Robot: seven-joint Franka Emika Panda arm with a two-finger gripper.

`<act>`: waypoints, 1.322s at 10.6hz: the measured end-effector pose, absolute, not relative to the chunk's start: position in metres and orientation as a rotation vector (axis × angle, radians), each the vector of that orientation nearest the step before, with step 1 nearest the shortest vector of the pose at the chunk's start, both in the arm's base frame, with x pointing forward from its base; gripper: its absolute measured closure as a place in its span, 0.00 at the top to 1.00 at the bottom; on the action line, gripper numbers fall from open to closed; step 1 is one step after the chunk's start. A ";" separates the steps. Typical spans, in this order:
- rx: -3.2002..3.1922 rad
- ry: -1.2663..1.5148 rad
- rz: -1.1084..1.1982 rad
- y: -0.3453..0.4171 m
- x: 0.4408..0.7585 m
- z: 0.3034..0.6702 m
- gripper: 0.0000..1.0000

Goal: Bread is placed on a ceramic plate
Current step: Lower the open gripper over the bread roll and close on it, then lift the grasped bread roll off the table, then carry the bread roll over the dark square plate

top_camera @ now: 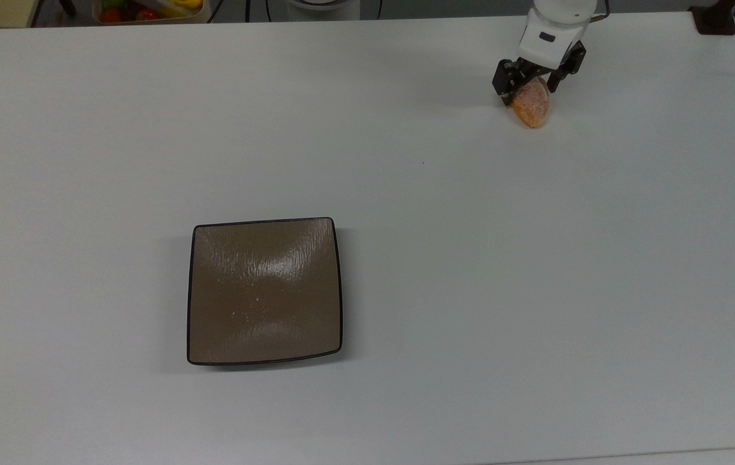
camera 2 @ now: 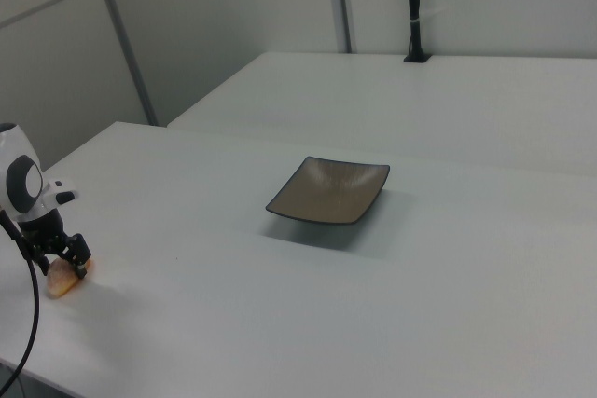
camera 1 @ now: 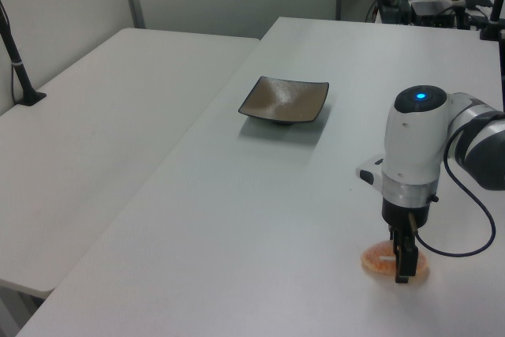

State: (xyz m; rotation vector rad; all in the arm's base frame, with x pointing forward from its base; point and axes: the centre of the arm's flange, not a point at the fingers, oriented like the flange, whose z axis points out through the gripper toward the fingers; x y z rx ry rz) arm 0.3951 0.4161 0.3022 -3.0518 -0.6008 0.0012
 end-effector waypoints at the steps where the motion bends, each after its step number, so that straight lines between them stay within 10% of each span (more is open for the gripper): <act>1: -3.051 -0.600 -0.001 0.416 0.395 0.303 0.85; 4: -3.045 -0.599 -0.013 0.419 0.397 0.307 0.42; 9: -3.033 -0.540 -0.087 0.410 0.418 0.344 0.27; 14: -3.087 -0.403 -0.085 0.366 0.442 0.456 0.26</act>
